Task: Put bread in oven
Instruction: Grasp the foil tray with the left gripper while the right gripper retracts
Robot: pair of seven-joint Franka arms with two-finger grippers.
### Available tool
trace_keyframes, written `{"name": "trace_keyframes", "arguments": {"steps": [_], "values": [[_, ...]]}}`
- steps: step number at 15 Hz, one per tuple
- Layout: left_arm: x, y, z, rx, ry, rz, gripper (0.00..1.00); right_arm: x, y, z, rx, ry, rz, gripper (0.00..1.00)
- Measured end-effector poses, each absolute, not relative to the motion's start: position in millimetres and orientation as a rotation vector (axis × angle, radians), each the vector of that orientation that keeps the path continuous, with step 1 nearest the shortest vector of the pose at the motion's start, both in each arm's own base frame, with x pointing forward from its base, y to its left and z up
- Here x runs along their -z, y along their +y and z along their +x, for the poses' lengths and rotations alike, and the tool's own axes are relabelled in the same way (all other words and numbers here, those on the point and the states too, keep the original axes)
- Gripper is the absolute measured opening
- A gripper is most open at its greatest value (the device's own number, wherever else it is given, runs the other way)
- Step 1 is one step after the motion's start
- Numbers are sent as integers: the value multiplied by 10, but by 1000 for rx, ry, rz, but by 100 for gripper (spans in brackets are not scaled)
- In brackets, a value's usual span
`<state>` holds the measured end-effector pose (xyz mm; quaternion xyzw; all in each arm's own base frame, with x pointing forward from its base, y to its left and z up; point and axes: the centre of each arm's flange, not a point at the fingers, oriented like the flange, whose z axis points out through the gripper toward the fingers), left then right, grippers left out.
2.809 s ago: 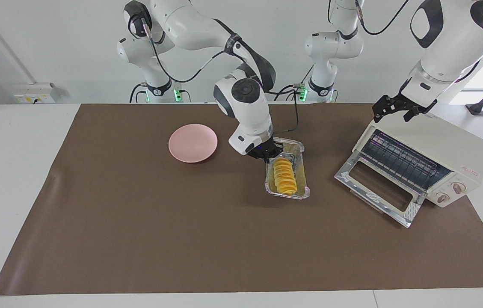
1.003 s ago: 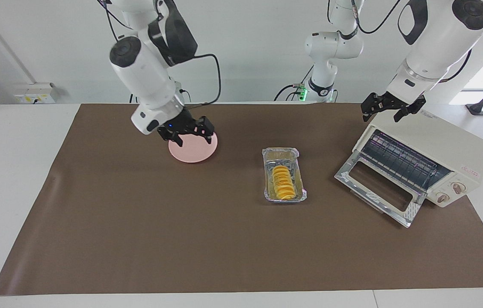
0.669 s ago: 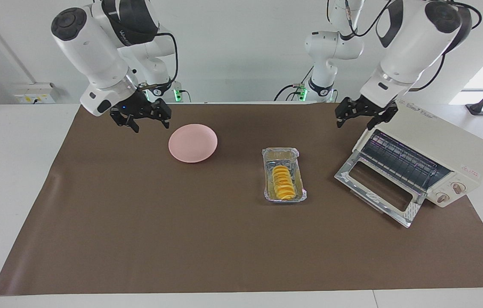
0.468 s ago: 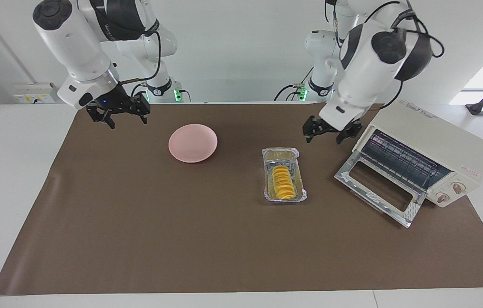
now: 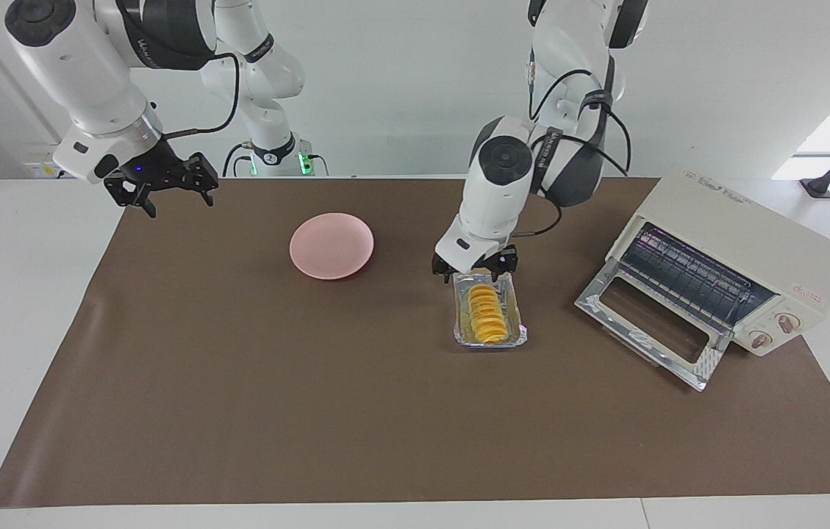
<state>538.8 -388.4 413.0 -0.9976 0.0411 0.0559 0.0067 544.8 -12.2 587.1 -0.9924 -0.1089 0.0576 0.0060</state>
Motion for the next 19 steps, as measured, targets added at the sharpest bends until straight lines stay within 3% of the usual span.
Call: {"name": "trace_keyframes", "arguments": {"steps": [5, 8, 9, 16, 19], "values": [[-3427, -4078, 5230, -158, 106, -3090, 94, -6006, -104, 5405, -202, -329, -3099, 100], [-3268, -4036, 5244, -152, 95, -3090, 93, -6178, -53, 5347, -211, -316, -3101, 100], [-3274, -4036, 5248, -148, 95, -3092, 87, -6201, -45, 5331, -213, -313, -3101, 100], [-3304, -3980, 5342, -96, 74, -3112, 3, -6201, -47, 5321, -217, -293, -3104, 100], [-3315, -3857, 5437, -94, 38, -3115, 1, -6166, -46, 5330, -217, -225, -3113, 100]]}}
